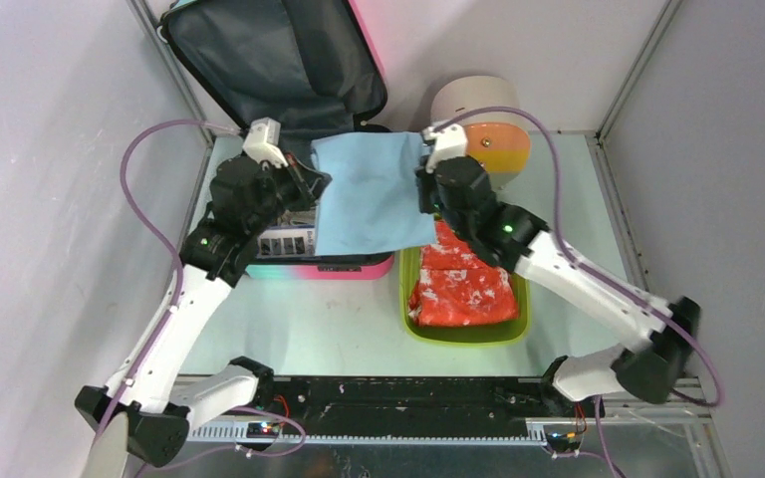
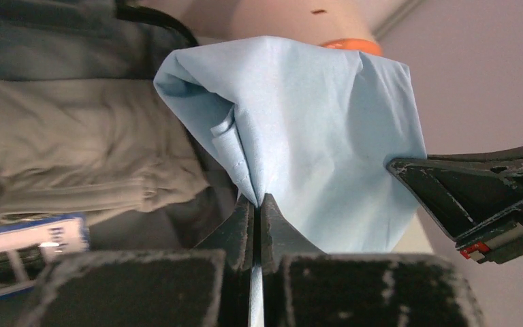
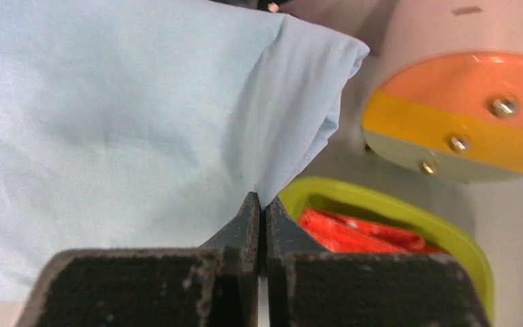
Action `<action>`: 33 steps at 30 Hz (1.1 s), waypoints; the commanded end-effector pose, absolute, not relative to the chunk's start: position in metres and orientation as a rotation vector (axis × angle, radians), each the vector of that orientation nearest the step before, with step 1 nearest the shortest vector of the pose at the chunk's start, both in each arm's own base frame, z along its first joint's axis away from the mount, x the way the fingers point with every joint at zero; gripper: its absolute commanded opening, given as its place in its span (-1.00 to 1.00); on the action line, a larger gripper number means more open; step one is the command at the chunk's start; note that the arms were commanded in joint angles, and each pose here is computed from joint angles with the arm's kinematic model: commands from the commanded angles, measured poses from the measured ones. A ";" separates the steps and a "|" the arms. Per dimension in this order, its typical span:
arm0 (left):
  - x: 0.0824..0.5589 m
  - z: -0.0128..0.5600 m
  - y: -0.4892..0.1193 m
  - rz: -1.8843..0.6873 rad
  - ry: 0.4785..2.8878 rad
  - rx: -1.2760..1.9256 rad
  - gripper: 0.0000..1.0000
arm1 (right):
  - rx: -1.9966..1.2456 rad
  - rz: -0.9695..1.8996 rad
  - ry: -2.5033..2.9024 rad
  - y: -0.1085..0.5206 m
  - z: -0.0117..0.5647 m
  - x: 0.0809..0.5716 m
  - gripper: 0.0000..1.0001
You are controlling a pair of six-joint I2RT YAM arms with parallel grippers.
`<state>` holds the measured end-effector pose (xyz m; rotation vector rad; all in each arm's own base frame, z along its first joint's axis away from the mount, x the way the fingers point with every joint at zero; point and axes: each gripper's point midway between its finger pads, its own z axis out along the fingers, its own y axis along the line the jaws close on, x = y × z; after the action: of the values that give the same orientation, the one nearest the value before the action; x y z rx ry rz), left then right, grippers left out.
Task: Open, take out, and arrange the luggage
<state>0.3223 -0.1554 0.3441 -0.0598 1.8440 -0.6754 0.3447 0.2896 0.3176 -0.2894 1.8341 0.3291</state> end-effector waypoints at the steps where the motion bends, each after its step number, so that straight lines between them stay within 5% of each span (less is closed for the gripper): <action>1: 0.309 0.366 -0.189 -0.826 1.763 -0.099 -1.00 | -0.194 0.281 1.857 0.238 0.328 0.311 -1.00; 11: 0.290 0.313 -0.272 -0.996 1.868 -0.117 -1.00 | -0.205 0.160 2.050 0.162 0.263 0.251 -1.00; 33: 0.294 0.182 -0.362 -1.011 2.175 -0.101 -1.00 | -0.150 0.090 2.232 0.093 0.180 0.255 -1.00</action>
<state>0.2797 -0.3507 0.1710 -0.0565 2.2361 -0.9860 0.2446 0.0942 0.1770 -0.1206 2.2859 0.0775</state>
